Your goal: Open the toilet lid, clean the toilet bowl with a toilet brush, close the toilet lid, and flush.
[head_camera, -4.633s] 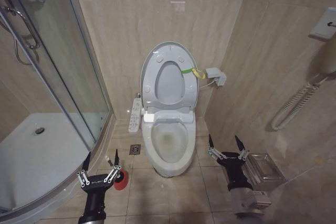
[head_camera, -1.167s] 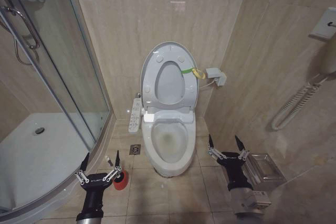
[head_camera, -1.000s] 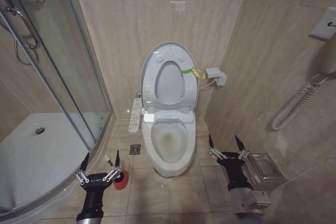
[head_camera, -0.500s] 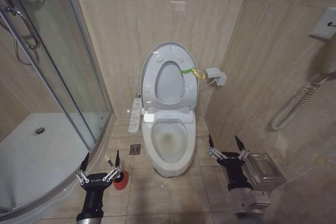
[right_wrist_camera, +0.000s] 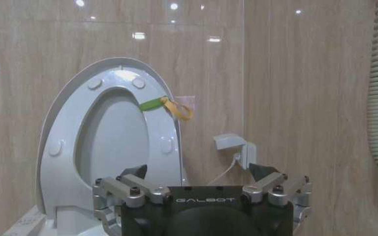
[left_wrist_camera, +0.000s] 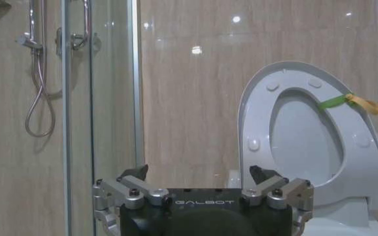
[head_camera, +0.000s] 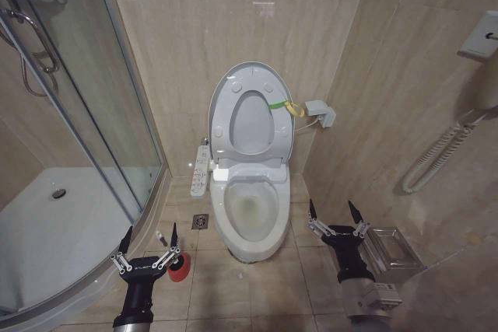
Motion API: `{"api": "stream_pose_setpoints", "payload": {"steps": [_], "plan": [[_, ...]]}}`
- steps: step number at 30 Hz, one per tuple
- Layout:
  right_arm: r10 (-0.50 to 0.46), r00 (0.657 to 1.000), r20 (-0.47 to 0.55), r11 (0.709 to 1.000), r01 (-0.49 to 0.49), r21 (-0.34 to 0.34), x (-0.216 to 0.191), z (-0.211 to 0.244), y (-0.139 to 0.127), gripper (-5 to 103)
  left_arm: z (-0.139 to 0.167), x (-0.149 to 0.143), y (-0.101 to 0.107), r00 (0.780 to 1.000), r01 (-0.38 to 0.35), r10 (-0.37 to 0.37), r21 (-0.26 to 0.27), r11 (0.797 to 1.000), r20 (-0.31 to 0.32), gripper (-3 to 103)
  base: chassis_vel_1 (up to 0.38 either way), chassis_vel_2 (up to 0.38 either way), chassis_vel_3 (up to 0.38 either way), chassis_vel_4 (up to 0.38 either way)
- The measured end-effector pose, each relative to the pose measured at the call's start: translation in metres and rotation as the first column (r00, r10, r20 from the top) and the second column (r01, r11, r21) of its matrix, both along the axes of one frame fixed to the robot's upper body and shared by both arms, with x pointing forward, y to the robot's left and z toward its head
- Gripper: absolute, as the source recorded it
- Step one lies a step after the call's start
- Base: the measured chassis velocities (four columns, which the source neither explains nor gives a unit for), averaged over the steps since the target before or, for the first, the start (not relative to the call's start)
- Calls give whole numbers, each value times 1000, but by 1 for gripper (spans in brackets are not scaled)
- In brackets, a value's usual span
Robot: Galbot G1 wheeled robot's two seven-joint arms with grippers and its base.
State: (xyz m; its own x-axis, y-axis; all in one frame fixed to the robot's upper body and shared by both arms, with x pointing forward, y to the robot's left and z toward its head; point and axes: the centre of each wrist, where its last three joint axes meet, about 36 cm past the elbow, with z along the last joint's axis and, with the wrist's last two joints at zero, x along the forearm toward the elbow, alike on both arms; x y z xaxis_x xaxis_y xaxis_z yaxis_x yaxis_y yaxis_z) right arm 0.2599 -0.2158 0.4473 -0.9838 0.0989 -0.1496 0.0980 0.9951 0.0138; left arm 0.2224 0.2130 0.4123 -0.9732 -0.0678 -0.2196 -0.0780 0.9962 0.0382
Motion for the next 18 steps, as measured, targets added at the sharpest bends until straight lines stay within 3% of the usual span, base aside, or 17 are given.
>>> {"api": "stream_pose_setpoints", "payload": {"steps": [18], "plan": [[0, 1000, 0, 1000, 0, 0, 0, 0, 0, 100, 0, 0, 0, 1000, 0, 0, 0, 1000, 0, 100, 0, 0, 0, 0]]}}
